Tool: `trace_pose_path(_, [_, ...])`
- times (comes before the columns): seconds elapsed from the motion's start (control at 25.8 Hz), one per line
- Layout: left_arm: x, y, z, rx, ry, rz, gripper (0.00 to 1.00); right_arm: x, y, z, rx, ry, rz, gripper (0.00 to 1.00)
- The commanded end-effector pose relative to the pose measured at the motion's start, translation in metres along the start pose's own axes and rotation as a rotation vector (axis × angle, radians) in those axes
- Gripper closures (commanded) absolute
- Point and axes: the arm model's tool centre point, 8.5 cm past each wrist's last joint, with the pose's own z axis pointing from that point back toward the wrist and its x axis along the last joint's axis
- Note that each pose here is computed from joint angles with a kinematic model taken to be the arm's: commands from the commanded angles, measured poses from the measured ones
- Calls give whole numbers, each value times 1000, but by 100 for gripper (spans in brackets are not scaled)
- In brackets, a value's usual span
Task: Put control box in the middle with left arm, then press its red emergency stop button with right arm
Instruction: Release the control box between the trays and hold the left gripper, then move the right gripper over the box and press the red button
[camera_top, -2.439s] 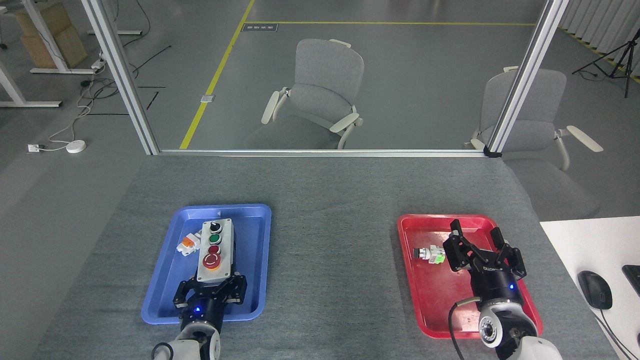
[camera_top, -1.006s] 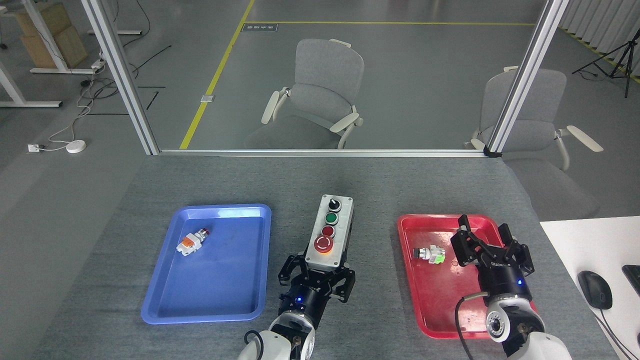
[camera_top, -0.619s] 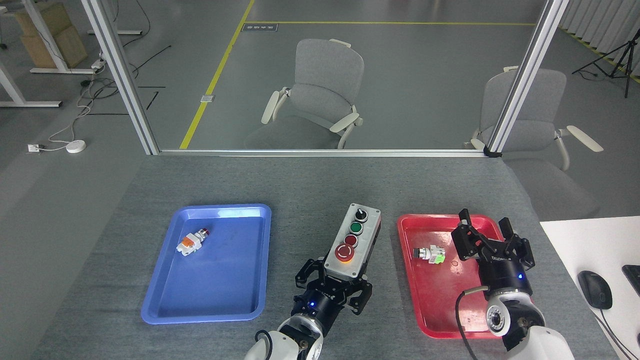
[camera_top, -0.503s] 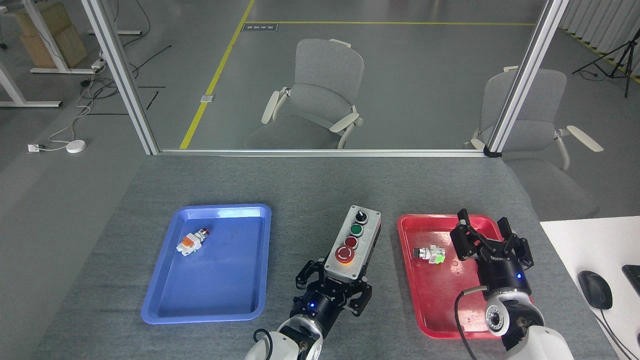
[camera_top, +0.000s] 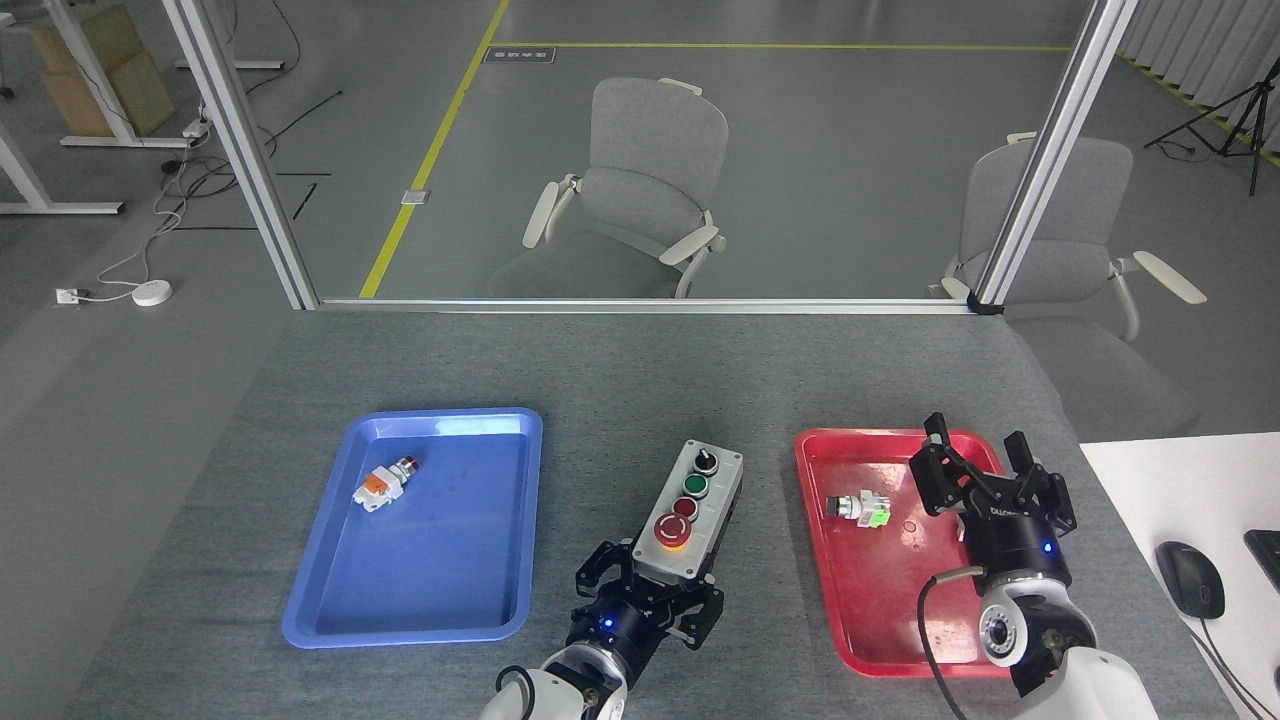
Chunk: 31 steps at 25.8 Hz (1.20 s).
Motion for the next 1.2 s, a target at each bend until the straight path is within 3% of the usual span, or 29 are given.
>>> trace_pose_path(0.0, [-4, -2, 0, 5, 7, -3, 73, 0, 0, 0, 0, -5, 0, 0])
trace_pose_path(0.43, [-7, -8, 2, -15, 18, 13, 70, -3, -2, 0, -3, 0, 7, 0])
trace_pose_path(0.46, [-8, -9, 3, -17, 20, 14, 67, -4, -2, 0, -2, 0, 7, 0])
trace_pose_path(0.58, [-10, -9, 3, -18, 29, 15, 42, -4, -2, 0, -1, 1, 9, 0])
trace_pose_path(0.89, [-11, -9, 3, -18, 40, 22, 33, -3, -1, 0, 0, -2, 7, 0])
trace_pose_path(1.05, [-11, -10, 3, -19, 42, 21, 15, -3, -1, 1, 2, -3, 7, 0])
trace_pose_path(1.16, [-11, -9, 3, -18, 45, 32, 14, -4, -1, 1, 2, -2, 9, 0])
